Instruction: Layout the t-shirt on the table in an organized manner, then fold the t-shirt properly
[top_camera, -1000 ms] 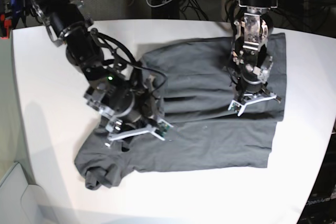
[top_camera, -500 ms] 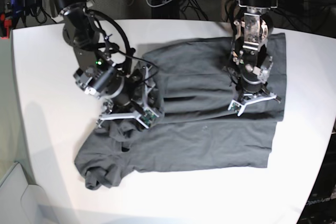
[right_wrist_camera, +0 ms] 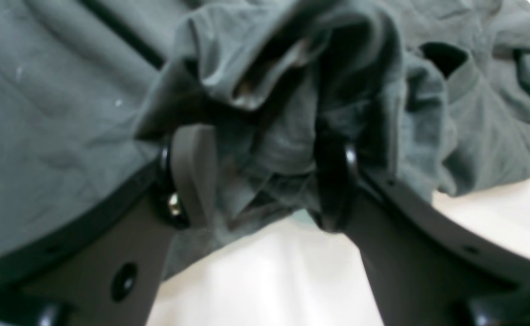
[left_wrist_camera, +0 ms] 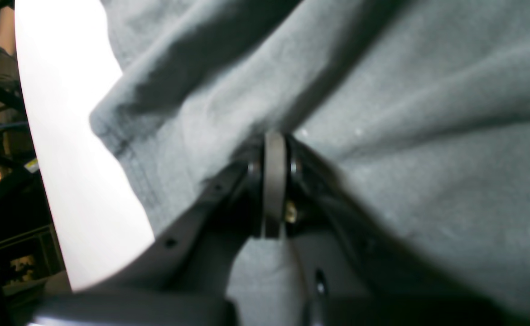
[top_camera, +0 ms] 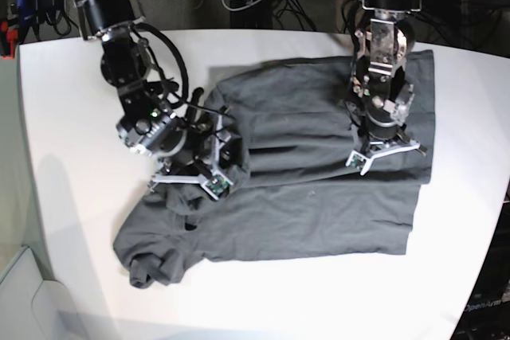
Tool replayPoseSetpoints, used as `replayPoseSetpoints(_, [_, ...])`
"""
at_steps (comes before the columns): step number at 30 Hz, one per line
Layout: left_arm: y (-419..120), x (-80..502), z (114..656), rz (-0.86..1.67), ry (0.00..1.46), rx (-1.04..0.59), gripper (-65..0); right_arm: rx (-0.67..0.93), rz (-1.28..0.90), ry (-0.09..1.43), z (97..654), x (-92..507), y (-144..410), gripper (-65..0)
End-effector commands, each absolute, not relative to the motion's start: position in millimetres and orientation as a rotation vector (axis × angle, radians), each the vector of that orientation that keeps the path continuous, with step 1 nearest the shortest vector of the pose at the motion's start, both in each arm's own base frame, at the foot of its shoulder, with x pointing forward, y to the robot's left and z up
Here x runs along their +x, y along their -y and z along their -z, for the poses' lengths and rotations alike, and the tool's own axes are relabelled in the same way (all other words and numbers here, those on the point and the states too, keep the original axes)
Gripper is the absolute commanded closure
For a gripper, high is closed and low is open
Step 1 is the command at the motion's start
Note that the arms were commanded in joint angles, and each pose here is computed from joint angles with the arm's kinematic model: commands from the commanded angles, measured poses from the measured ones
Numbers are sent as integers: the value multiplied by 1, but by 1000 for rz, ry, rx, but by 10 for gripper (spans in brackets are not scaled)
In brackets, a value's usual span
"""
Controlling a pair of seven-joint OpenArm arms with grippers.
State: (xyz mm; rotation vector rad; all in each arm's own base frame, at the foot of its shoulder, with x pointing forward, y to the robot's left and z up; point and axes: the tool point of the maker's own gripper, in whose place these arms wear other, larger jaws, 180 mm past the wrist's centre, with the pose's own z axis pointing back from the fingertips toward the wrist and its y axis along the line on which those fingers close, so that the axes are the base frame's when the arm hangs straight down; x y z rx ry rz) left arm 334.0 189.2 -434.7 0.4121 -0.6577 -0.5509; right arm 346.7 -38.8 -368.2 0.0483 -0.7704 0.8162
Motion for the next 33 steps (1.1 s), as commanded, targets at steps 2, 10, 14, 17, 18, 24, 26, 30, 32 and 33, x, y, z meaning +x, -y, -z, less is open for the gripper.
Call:
replayPoseSetpoints(2, [-191,325,442,553,606,404,-2,51,-809,829,354,363,36,-348])
replayPoseSetpoints(10, [-192,326,441,554,607,407,-2,64,-792,795,375,378,43,-155])
replayPoseSetpoints(14, [-193,327,440,553,609,410,-2,55,-792,795,374,381,45,-9])
replayPoseSetpoints(17, [-194,328,439,554,610,413,-2,38,-799,805,369,381,51,0])
replayPoseSetpoints(18, [-194,328,439,554,611,414,-2,27,-805,814,366,381,55,0])
replayPoseSetpoints(24, [-195,329,439,555,611,416,-2,-26,-762,864,348,371,87,0])
replayPoseSetpoints(26, [-195,330,438,555,615,417,-2,-42,-718,875,344,368,102,0])
replayPoseSetpoints(30, [-194,331,437,558,621,415,-2,-97,-630,858,343,351,142,0])
replayPoseSetpoints(32, [-193,331,437,561,623,414,-2,-123,-595,844,343,339,159,0])
replayPoseSetpoints(33, [-192,331,437,562,623,413,-2,-140,-578,831,344,328,169,0])
